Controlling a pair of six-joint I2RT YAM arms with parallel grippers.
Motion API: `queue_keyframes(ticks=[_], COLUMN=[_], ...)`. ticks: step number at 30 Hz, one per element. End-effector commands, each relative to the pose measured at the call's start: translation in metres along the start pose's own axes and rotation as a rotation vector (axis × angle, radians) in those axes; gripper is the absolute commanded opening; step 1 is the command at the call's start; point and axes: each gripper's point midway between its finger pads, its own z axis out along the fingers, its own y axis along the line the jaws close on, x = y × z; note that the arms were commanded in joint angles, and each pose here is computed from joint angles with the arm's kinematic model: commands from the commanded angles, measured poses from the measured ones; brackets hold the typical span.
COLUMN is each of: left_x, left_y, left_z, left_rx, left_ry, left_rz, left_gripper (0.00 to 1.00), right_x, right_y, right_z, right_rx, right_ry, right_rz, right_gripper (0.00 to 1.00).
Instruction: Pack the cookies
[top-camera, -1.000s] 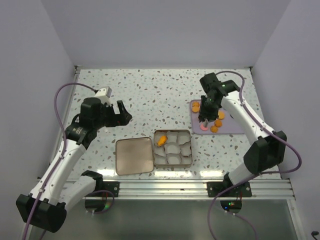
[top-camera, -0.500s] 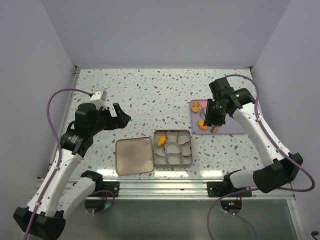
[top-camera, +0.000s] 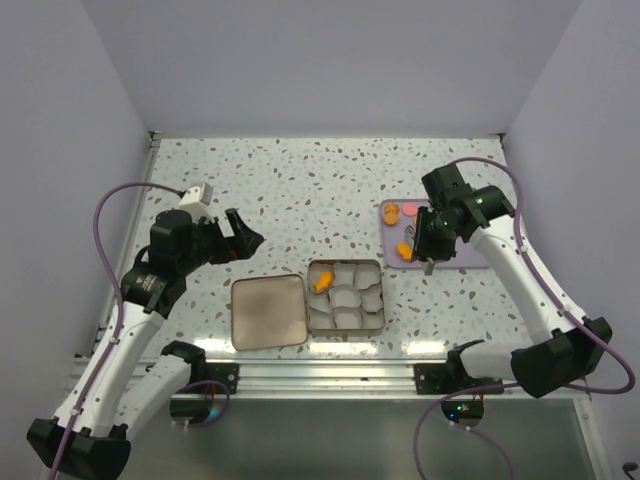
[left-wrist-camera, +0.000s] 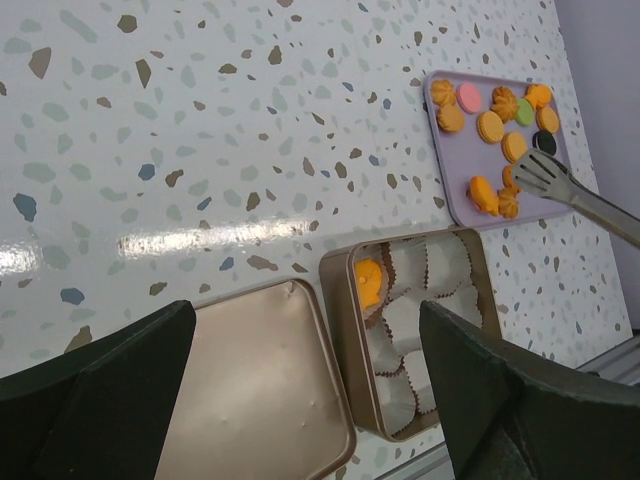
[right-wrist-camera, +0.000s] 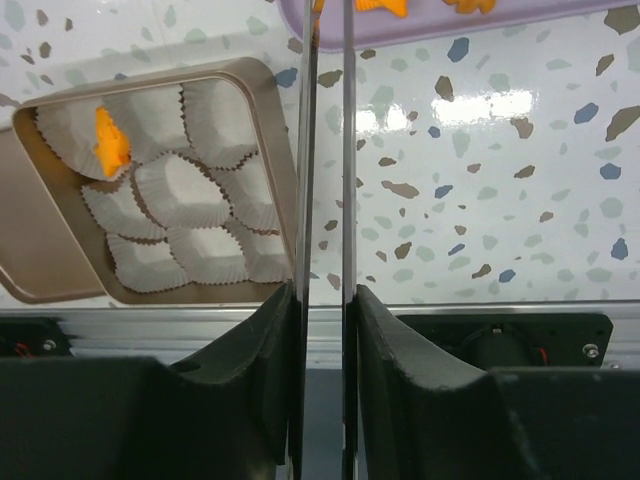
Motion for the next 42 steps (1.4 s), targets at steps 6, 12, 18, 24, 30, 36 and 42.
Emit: queue_keyframes(ticks=[6, 12, 18, 24, 30, 36, 42], left_x=[-0.008, -0.006, -0.002, 0.004, 0.003, 0.004, 0.001], left_y=[-0.01, -0.006, 0.0, 0.003, 0.005, 0.006, 0.004], left_z=[0.001, 0.0, -0.001, -0.002, -0.001, 0.0, -0.002], left_rx=[0.044, 0.028, 0.008, 0.001, -0.008, -0.011, -0.01], left_ry=[-0.024, -0.024, -0.026, -0.02, -0.021, -0.016, -0.019], left_rz=[0.007, 0.008, 0.008, 0.008, 0.022, 0.019, 0.032], left_gripper=[1.0, 1.0, 1.0, 1.0, 1.0, 1.0, 1.0], right_x=[0.017, 0.011, 0.001, -0.003, 0.0, -0.006, -0.023], right_y=[-0.009, -0.007, -0.007, -0.005, -0.005, -0.003, 0.011], right_z=[0.023, 0.03, 0.039, 0.046, 0.047, 0.042, 0.019], right_rx=[0.027, 0.039, 0.078, 0.088, 0.083, 0.083, 0.049], right_ry=[0.073, 0.091, 0.1, 0.118, 0.127, 0.112, 0.067], right_rz=[-0.046, -0.067, -0.094, -0.106, -0.104, -0.107, -0.124], right_gripper=[0.47, 0.49, 0.49, 0.47, 0.36, 0.25, 0.23])
